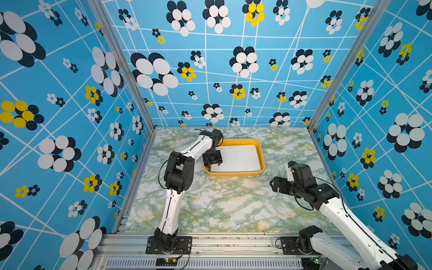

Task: Put the whiteboard into the storage box
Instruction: Place the whiteboard in the storage box.

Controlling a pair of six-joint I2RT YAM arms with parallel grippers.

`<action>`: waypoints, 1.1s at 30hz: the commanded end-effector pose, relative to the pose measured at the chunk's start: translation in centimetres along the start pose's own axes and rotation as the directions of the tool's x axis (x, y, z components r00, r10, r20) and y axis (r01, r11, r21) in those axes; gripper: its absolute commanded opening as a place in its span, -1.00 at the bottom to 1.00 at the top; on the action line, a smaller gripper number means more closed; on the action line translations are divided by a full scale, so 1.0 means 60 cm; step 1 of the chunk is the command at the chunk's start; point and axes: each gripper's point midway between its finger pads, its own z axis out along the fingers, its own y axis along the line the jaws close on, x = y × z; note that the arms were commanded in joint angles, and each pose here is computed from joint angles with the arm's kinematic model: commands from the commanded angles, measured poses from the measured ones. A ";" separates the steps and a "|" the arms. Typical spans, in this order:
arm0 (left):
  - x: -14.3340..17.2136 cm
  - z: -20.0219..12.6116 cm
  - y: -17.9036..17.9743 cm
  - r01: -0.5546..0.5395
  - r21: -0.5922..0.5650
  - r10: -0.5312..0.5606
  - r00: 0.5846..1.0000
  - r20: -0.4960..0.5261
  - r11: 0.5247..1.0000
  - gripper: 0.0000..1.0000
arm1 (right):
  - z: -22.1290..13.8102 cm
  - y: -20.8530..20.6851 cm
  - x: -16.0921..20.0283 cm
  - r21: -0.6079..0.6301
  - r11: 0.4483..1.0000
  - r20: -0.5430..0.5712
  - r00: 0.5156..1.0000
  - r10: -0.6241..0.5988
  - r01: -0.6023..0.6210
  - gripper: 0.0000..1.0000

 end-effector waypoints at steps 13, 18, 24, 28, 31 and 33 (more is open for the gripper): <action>0.005 -0.062 -0.005 -0.077 -0.084 0.080 0.996 0.036 0.993 0.24 | 0.002 -0.011 -0.009 0.057 0.998 -0.003 1.000 -0.016 0.017 0.93; 0.018 -0.118 -0.019 -0.170 -0.095 0.180 0.978 0.110 0.981 0.24 | 0.009 -0.017 -0.017 0.086 0.996 0.007 1.000 -0.021 0.020 0.94; 0.040 -0.161 -0.004 -0.241 -0.151 0.264 0.952 0.156 0.959 0.24 | 0.016 -0.015 -0.032 0.103 0.995 0.007 1.000 -0.018 0.018 0.94; 0.053 -0.179 0.011 -0.261 -0.153 0.287 0.940 0.185 0.953 0.25 | 0.019 -0.014 -0.044 0.120 0.992 0.009 1.000 -0.029 0.028 0.94; 0.059 -0.197 0.026 -0.276 -0.158 0.306 0.926 0.221 0.948 0.26 | 0.019 -0.014 -0.061 0.141 0.989 0.024 0.999 -0.043 0.039 0.94; 0.063 -0.210 0.040 -0.280 -0.170 0.316 0.915 0.250 0.945 0.28 | 0.018 -0.014 -0.077 0.160 0.986 0.042 0.998 -0.055 0.048 0.93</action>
